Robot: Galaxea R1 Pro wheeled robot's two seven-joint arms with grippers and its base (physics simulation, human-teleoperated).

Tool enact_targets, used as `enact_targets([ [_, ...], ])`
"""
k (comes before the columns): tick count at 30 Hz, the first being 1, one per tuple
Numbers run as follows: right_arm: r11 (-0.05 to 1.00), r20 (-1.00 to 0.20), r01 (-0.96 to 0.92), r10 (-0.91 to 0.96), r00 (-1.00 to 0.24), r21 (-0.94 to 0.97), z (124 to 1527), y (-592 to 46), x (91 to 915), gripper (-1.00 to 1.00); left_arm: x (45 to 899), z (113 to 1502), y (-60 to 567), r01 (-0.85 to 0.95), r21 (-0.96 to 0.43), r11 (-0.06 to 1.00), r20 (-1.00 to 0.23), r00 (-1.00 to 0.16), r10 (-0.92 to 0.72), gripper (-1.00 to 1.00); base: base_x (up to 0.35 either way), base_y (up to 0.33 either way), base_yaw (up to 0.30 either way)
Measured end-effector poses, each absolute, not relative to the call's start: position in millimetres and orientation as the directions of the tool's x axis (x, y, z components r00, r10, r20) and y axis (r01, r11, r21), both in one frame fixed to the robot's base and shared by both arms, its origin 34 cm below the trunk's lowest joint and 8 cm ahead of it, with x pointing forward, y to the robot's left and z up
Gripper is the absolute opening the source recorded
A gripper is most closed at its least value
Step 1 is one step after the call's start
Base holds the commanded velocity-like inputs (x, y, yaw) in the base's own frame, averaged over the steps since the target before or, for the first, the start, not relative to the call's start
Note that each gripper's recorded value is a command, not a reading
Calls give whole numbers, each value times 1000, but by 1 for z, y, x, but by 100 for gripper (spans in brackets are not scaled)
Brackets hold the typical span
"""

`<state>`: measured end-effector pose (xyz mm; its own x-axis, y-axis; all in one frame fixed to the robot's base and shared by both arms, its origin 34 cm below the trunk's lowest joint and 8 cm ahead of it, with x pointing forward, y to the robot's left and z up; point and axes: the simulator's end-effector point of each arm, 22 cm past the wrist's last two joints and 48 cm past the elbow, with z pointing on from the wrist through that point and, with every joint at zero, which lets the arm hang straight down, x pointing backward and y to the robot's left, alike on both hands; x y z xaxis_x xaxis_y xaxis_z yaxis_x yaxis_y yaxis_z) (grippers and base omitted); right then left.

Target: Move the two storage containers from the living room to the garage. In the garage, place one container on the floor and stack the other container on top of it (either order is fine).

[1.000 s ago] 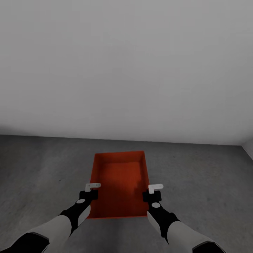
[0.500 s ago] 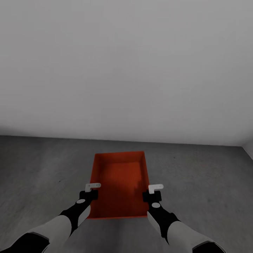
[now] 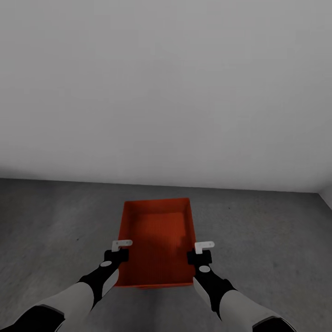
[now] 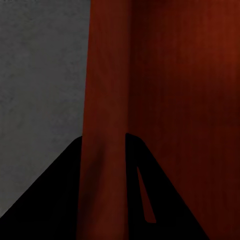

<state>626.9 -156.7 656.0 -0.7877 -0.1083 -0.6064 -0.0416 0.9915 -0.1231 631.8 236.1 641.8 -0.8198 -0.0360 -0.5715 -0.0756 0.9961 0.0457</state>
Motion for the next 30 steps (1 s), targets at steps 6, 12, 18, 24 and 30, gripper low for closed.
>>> enact_targets([
  [6, 992, -605, -42, -108, -789, -123, 656, -157, 626, -100, 631, 642, 236, -75, 46, 996, -570, -821, -36, -100, 0, 0, 0],
  [12, 992, -605, -42, -108, -789, -123, 655, -157, 626, -100, 631, 641, 236, -76, 46, 996, -570, -821, -36, -100, 0, 0, 0],
  [18, 992, -606, -42, -108, -788, -123, 656, -157, 627, -100, 631, 641, 236, -76, 46, 996, -571, -820, -36, -100, -14, -19, 0],
  [24, 992, -604, -42, -108, -790, -123, 655, -157, 626, -100, 631, 641, 236, -75, 46, 996, -569, -822, -35, -100, -59, -78, 0],
  [30, 992, -606, -42, -109, -788, -123, 656, -157, 626, -100, 631, 642, 236, -76, 46, 996, -571, -820, -36, -100, -7, -9, 0],
])
